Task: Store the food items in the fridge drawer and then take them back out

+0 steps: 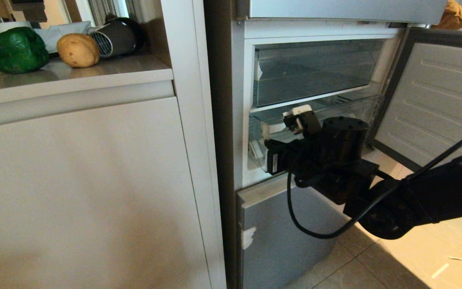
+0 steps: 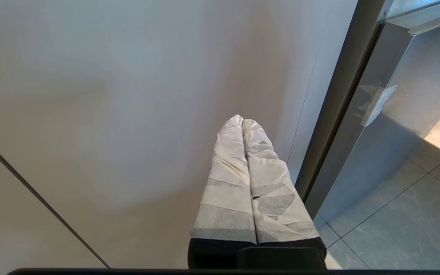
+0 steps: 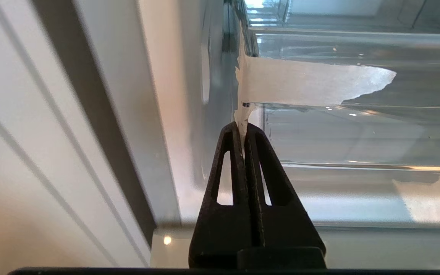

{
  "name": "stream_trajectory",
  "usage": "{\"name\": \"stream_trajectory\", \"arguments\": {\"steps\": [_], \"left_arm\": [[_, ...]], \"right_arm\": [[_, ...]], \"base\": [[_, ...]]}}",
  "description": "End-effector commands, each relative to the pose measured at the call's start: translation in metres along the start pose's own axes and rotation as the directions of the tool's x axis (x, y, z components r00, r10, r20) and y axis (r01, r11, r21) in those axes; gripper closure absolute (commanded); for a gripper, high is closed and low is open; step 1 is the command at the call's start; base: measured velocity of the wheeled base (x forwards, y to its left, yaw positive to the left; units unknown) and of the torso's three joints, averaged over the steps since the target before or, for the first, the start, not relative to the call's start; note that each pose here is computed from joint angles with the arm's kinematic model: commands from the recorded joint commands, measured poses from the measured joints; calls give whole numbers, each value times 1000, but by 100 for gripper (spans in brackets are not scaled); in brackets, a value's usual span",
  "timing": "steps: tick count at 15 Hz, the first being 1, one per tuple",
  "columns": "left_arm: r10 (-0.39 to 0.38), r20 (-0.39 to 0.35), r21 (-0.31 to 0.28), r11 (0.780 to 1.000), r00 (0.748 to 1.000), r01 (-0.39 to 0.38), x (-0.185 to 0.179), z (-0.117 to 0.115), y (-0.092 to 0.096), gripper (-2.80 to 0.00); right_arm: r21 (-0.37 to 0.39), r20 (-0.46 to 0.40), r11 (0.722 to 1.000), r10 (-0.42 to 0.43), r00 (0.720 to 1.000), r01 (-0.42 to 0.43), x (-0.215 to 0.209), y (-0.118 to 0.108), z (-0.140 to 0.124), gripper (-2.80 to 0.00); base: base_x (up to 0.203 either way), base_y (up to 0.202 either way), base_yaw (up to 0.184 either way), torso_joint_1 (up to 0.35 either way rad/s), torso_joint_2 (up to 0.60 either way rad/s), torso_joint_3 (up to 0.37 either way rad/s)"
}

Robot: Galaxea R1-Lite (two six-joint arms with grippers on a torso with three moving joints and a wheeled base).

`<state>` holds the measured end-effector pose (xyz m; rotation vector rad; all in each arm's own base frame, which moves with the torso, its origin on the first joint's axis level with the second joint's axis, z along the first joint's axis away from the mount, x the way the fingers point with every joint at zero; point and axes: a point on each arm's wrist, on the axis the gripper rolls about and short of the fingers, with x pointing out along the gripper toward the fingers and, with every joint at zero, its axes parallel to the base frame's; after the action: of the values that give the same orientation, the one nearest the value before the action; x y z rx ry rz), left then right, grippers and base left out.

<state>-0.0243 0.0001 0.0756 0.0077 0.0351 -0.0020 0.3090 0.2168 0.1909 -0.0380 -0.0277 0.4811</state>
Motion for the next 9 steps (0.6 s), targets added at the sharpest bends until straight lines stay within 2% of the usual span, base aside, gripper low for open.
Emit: {"name": "stream_trajectory", "arguments": {"steps": [1, 5, 6, 9], "left_arm": [[0, 0, 0, 1000, 1000, 0, 0, 0, 0, 0], [0, 0, 0, 1000, 1000, 0, 0, 0, 0, 0], [0, 0, 0, 1000, 1000, 0, 0, 0, 0, 0], [0, 0, 0, 1000, 1000, 0, 0, 0, 0, 0]], "right_arm": [[3, 31, 1000, 15, 999, -15, -29, 6, 16, 0], [-13, 11, 1000, 2, 1000, -2, -58, 8, 18, 0], [-15, 9, 1000, 2, 1000, -2, -63, 8, 18, -280], [-13, -7, 1000, 14, 1000, -14, -80, 11, 16, -280]], "base": [[0, 0, 0, 0, 0, 0], [0, 0, 0, 0, 0, 0], [0, 0, 0, 0, 0, 0], [0, 0, 0, 0, 0, 0]]}}
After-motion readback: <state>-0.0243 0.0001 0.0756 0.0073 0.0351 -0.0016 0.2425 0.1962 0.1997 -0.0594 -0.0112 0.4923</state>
